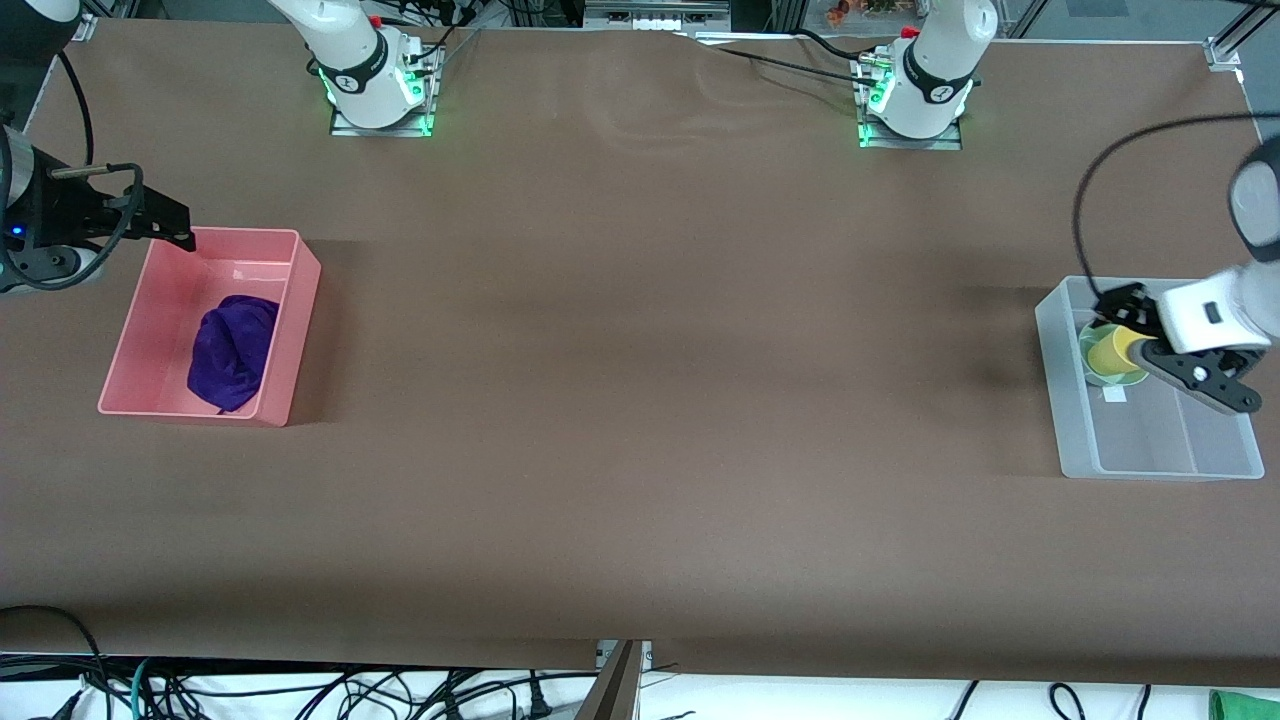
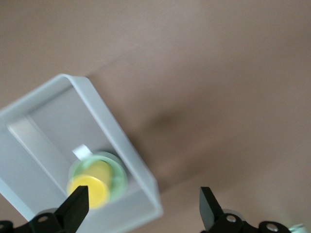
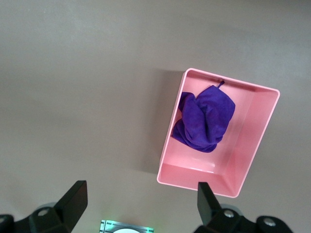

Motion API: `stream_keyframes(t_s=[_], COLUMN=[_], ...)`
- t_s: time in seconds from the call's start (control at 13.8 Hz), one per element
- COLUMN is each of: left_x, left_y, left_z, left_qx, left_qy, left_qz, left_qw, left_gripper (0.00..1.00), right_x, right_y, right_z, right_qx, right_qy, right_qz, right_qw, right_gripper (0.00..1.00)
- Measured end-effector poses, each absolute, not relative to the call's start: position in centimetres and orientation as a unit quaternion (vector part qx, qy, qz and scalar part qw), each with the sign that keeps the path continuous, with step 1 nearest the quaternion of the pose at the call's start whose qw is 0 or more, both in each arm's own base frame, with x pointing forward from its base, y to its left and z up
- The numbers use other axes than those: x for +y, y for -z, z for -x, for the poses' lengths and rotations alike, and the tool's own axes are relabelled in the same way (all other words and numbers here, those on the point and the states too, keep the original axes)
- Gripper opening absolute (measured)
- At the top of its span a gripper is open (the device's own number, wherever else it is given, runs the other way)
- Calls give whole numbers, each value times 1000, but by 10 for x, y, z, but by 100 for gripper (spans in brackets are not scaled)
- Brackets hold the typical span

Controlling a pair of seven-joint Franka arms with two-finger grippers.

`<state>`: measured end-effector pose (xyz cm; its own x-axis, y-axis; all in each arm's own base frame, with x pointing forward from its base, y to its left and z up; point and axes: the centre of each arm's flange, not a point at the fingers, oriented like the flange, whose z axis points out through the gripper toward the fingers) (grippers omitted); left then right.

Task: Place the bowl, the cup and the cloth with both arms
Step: 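Release the cup with the left gripper and raise both grippers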

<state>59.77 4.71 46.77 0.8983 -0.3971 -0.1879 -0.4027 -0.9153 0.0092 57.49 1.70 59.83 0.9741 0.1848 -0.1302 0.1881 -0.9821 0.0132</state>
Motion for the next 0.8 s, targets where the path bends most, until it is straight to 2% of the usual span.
stream_keyframes(t_s=[0.29, 0.58, 0.8], left_x=[-30, -21, -9], left_y=[-540, -590, -593], left_z=[-559, -534, -535], left_qx=[71, 45, 30], left_qy=[-80, -64, -62], left_qz=[994, 997, 998], left_qw=[16, 12, 12], left_gripper=[100, 100, 100], right_x=[17, 17, 17], right_y=[-596, -592, -592], right_z=[-575, -577, -577], right_qx=[92, 92, 92], right_qy=[67, 70, 70], right_qz=[-993, -993, -993], right_qw=[13, 12, 12], right_gripper=[100, 100, 100])
